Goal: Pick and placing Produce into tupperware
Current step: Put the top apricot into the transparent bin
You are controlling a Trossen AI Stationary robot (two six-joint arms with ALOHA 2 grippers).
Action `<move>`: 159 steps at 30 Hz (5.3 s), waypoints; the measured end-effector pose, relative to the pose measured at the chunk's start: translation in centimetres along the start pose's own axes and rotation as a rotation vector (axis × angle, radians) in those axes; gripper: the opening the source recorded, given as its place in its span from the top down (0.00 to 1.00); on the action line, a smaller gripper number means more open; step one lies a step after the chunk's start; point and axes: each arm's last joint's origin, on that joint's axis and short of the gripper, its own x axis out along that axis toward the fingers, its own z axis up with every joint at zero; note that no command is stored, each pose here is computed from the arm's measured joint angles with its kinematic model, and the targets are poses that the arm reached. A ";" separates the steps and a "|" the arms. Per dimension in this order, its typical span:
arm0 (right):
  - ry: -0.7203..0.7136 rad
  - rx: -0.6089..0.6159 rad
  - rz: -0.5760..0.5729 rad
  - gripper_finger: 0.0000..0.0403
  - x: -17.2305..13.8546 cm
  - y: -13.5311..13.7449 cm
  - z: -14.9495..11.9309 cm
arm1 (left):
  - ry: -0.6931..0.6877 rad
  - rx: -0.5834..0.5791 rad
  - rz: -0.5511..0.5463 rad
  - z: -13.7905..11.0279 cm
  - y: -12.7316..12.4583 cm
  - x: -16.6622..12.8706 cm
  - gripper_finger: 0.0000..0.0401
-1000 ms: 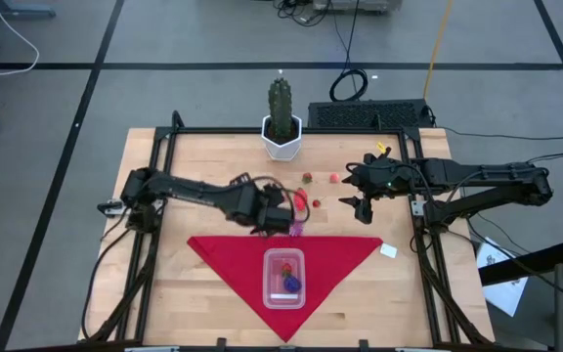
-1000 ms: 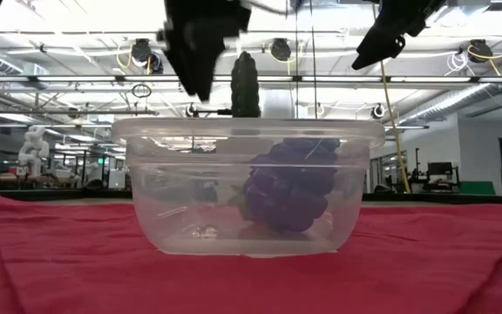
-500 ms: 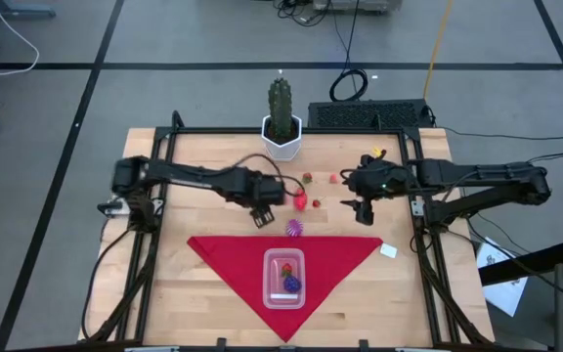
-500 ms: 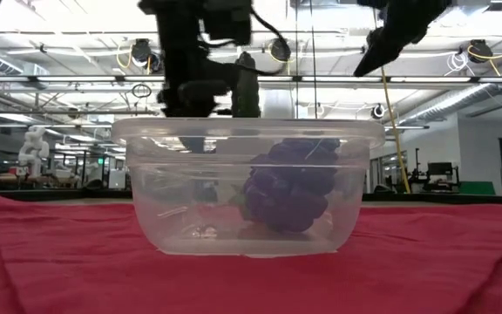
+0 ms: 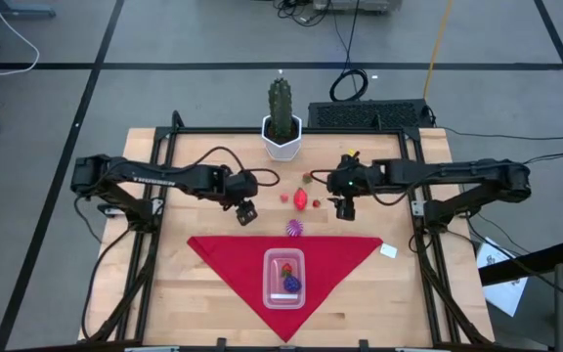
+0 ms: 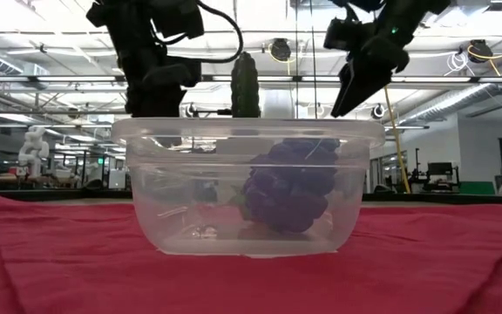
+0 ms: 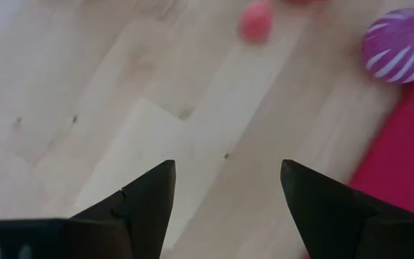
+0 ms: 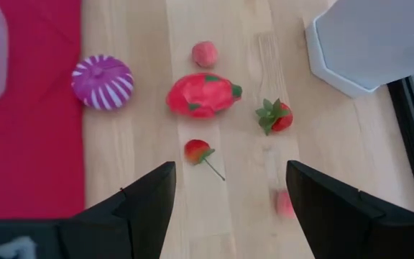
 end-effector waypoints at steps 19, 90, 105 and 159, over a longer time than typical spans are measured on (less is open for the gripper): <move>0.146 0.021 -0.083 0.37 1.5 -3.4 -1.4 | -0.070 0.113 0.079 0.5 0.0 0.2 0.36; 0.384 -0.002 0.063 0.02 12.9 -8.0 -4.8 | -0.114 0.097 0.099 0.9 0.0 0.2 0.36; 0.324 0.044 0.012 0.02 12.5 -8.0 -4.1 | -0.115 0.096 0.099 0.9 -0.1 0.2 0.36; 0.371 0.103 0.062 0.75 10.2 -4.0 -3.1 | -0.107 0.094 0.097 0.8 -0.1 0.2 0.36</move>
